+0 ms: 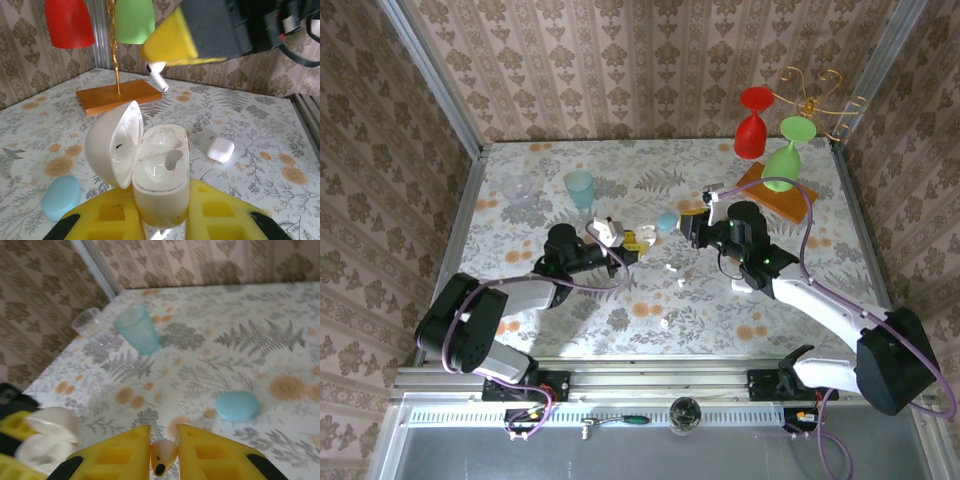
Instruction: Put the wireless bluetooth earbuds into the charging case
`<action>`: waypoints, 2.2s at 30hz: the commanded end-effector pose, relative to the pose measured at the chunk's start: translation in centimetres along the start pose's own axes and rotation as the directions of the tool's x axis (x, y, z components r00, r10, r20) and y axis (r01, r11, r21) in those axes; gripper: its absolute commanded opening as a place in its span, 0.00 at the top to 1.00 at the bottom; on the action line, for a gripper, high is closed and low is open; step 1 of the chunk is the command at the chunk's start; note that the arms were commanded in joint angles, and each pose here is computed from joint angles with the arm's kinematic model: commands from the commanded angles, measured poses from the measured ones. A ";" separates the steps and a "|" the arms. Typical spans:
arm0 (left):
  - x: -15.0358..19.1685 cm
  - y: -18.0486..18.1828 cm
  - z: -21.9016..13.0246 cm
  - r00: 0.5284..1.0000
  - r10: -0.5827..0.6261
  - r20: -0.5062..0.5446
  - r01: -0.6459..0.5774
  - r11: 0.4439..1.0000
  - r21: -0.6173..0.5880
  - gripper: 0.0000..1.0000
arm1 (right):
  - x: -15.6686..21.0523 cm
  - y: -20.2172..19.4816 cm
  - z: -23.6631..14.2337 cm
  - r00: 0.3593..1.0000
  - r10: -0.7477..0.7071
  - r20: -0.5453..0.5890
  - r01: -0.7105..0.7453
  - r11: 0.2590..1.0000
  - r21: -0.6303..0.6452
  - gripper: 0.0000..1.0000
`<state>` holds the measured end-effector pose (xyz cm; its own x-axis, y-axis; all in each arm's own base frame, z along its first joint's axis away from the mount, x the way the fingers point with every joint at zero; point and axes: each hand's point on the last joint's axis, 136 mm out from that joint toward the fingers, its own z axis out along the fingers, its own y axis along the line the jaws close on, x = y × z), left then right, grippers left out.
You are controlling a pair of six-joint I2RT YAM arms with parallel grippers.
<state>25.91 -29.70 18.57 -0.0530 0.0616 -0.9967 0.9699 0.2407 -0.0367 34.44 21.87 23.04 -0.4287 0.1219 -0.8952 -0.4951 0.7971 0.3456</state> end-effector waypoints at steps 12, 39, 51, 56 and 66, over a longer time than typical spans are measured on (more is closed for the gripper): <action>-1.4 -0.3 3.0 0.997 -0.072 0.010 0.071 0.996 0.059 1.00 | -1.5 3.6 -0.9 0.995 -0.083 0.055 0.092 0.978 -0.185 0.79; -2.9 -1.1 4.1 0.996 -0.072 0.047 0.067 0.992 0.110 1.00 | 0.3 3.2 -0.2 0.995 -0.099 0.002 0.098 0.980 -0.175 0.79; -3.0 -1.3 4.1 0.996 -0.081 0.044 0.075 0.991 0.115 1.00 | 0.5 3.0 0.0 0.996 -0.088 0.001 0.087 0.981 -0.172 0.80; -2.6 -1.4 4.3 0.996 -0.087 0.034 0.082 0.989 0.120 1.00 | -0.3 3.0 0.0 0.998 -0.060 0.032 0.065 0.984 -0.165 0.80; -2.9 -1.3 4.5 0.992 -0.125 0.036 0.120 0.985 0.121 1.00 | -0.4 2.6 0.1 0.997 -0.047 0.054 0.054 0.988 -0.148 0.80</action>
<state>25.87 -33.90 20.04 -0.1642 0.0211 -0.9862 0.9748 0.1565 -0.1589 33.18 23.98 24.42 -0.3752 0.1036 -0.9211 -0.6318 0.6986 0.3359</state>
